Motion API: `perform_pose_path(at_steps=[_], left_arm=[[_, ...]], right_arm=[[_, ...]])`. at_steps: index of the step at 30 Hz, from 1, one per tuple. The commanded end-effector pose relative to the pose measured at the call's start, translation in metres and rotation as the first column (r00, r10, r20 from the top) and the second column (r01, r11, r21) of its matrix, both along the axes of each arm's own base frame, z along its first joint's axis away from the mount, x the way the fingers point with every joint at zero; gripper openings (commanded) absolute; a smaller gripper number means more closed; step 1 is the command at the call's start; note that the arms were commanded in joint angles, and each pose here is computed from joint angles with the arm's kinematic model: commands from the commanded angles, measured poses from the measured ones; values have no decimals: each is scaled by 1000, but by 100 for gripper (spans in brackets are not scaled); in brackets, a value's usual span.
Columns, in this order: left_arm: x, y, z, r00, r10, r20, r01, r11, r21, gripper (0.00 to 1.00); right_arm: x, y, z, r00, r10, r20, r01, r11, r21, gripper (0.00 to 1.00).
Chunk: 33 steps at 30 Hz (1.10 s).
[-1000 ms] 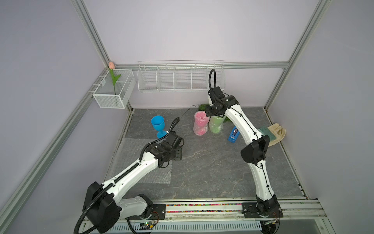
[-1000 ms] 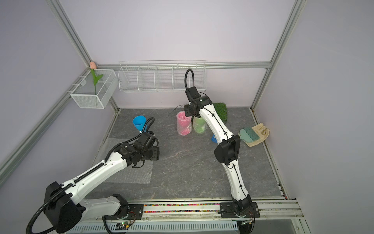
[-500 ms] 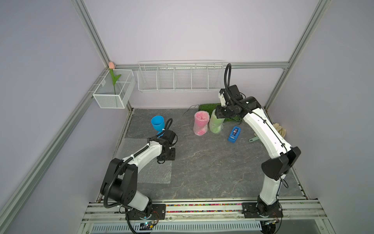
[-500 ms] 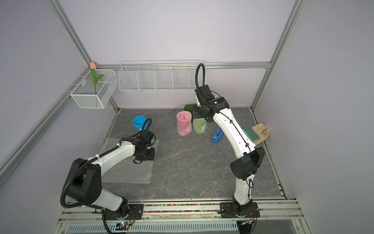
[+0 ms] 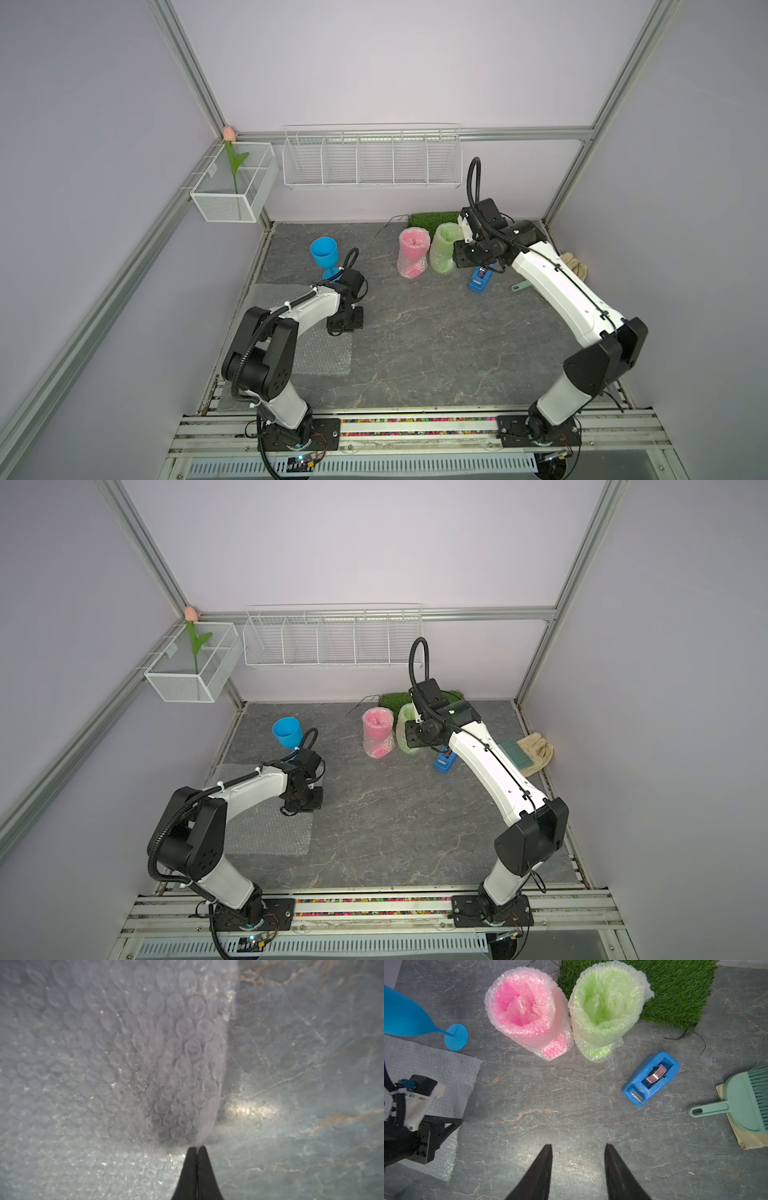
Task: Wrap wine glasses in bubble wrap
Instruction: Move the bubble wrap to the center of the board.
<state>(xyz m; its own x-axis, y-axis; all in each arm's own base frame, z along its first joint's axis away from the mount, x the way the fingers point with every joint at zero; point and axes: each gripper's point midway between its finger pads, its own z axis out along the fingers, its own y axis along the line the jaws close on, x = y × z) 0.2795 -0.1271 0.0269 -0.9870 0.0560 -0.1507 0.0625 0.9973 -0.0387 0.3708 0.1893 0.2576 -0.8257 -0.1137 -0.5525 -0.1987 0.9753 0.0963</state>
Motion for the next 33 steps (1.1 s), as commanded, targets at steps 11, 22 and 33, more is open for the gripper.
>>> perform_pose_path(at_steps=[11, 22, 33], left_arm=[[-18, -121, 62, 996, -84, 41, 94, 889, -448, 0], [-50, -261, 98, 984, -176, 5, 120, 645, -755, 0], [-51, -335, 108, 986, -167, -15, 78, 539, -839, 0]], right_arm=[[-8, -19, -3, 999, -42, 18, 43, 999, -33, 43], [-8, -23, -5, 999, -43, 15, 43, 998, -40, 43], [-12, -26, -10, 999, -43, 9, 43, 999, -31, 43]])
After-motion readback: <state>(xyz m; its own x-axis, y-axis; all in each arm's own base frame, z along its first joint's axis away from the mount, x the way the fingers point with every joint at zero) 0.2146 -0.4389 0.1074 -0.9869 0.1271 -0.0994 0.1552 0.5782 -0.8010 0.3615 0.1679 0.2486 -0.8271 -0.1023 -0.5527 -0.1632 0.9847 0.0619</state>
